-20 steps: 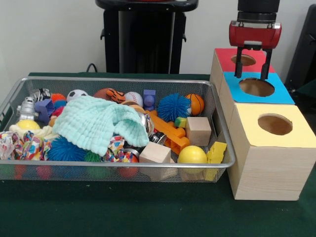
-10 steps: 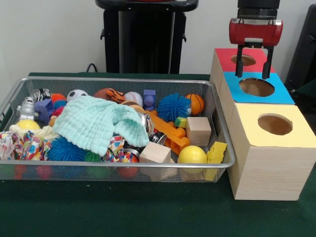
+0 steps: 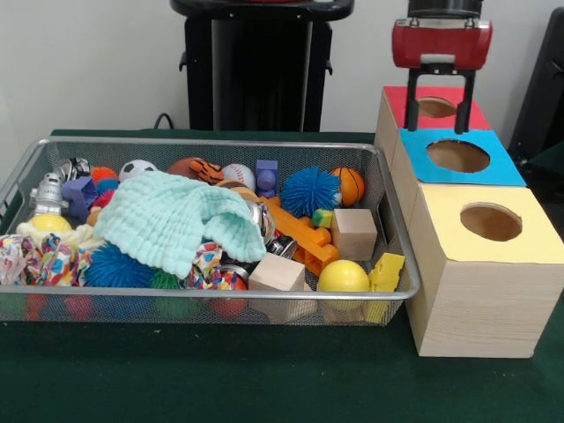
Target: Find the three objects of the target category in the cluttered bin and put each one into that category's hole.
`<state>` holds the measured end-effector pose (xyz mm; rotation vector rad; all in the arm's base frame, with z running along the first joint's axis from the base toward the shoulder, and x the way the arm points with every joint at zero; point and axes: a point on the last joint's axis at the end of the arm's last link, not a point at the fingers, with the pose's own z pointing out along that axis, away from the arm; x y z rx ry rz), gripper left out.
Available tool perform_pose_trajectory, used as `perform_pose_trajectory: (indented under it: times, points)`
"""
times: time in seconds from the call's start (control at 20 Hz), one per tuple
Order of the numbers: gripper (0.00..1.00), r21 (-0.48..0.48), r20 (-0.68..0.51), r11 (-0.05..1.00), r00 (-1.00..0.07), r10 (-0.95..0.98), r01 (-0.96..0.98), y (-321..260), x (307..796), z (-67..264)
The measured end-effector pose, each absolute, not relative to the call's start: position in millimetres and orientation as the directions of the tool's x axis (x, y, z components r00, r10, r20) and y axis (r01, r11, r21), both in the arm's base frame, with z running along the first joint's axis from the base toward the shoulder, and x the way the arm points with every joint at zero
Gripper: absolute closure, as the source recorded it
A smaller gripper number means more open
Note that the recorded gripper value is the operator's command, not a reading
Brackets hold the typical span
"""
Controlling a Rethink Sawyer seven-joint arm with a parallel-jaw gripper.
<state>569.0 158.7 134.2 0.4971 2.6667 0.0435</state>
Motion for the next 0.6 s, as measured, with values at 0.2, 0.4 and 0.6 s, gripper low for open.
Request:
perform_pose_trajectory:
  times: [0.2,0.4,0.6]
  points:
    - [0.0,0.107,-0.326,0.913,-0.854,0.406,0.393,124,573,140]
    - [0.0,0.09,-0.136,0.879,-0.868,0.477,0.469,85,566,141]
    - [0.0,0.068,0.02,0.864,-0.866,0.499,0.5,66,554,141]
